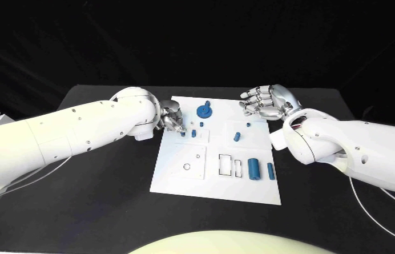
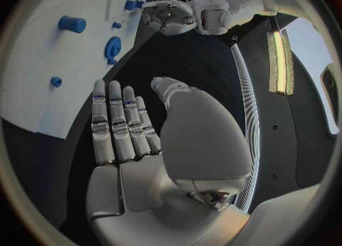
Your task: Assemble the parts on the task board
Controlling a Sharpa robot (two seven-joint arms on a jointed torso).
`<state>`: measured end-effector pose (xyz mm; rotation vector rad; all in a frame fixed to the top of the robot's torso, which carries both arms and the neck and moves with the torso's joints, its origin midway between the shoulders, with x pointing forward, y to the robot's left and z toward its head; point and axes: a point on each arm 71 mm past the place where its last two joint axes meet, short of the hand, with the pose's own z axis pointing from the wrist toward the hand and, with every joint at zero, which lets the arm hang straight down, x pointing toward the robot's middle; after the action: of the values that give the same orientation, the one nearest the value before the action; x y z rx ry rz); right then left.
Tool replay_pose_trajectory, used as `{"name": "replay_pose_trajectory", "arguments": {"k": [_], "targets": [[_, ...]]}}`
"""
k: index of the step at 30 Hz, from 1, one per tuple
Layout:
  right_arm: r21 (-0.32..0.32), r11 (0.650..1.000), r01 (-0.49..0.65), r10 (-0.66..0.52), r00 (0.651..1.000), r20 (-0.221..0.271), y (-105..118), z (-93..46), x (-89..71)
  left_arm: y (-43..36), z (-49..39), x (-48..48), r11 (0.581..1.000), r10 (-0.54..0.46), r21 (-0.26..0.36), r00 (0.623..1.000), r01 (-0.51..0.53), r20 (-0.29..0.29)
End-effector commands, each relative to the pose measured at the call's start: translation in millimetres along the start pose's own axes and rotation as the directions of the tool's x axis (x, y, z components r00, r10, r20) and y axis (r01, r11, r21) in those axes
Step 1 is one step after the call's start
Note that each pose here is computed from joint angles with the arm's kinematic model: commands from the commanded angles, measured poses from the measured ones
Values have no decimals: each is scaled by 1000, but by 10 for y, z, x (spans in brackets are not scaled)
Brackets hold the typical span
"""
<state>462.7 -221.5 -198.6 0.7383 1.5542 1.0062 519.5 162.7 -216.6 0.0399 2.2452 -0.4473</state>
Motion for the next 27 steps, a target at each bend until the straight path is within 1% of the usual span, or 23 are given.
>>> {"name": "replay_pose_trajectory", "arguments": {"k": [1,20,27], "targets": [[-20,1000,5,-6,1000,-17,13,-2,15,-14,5,22,1000,3,5,1000,-3,-22],[-19,1000,6,-6,1000,-18,12,0,16,-2,10,34,1000,6,1,999,-6,-32],[-19,1000,5,-6,1000,-18,13,-1,17,-14,16,43,1000,5,4,999,-5,-36]]}}
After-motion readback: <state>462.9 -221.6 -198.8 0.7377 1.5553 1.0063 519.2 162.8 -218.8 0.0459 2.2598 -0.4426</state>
